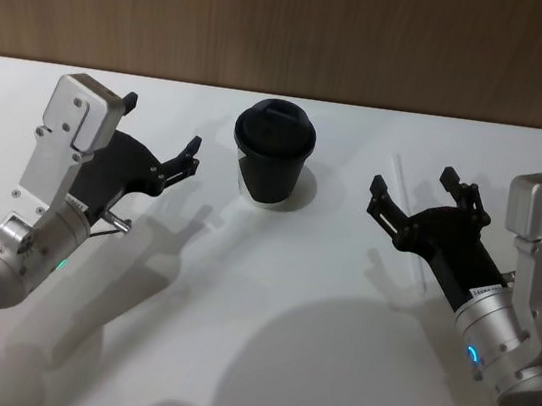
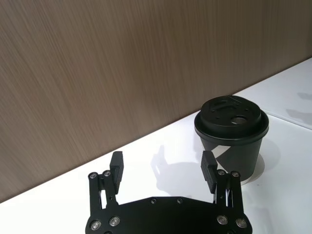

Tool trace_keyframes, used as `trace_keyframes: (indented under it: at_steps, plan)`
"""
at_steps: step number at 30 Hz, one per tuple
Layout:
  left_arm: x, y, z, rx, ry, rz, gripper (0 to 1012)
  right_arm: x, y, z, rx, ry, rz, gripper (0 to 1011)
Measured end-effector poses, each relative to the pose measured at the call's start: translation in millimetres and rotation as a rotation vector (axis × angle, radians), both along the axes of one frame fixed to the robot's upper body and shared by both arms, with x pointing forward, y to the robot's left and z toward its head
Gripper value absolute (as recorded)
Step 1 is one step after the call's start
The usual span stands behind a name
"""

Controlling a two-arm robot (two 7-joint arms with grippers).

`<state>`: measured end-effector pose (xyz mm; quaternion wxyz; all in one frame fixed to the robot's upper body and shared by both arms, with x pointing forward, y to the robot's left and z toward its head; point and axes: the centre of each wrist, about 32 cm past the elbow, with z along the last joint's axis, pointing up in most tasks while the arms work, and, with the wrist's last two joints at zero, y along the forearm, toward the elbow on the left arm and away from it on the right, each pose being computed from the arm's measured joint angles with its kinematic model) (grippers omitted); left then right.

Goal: Pick up the straw with one hand, pass it to the other hand, and insert it into the cup.

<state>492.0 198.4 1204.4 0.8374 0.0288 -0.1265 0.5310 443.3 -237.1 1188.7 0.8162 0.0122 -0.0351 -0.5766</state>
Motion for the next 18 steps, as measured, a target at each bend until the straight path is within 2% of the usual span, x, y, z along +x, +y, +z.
trace_keyframes:
  at_steps: [18]
  plan:
    - [0.0, 0.0, 0.0, 0.000, 0.000, 0.000, 1000, 0.0, 0.0, 0.0, 0.000, 0.000, 0.000, 1001]
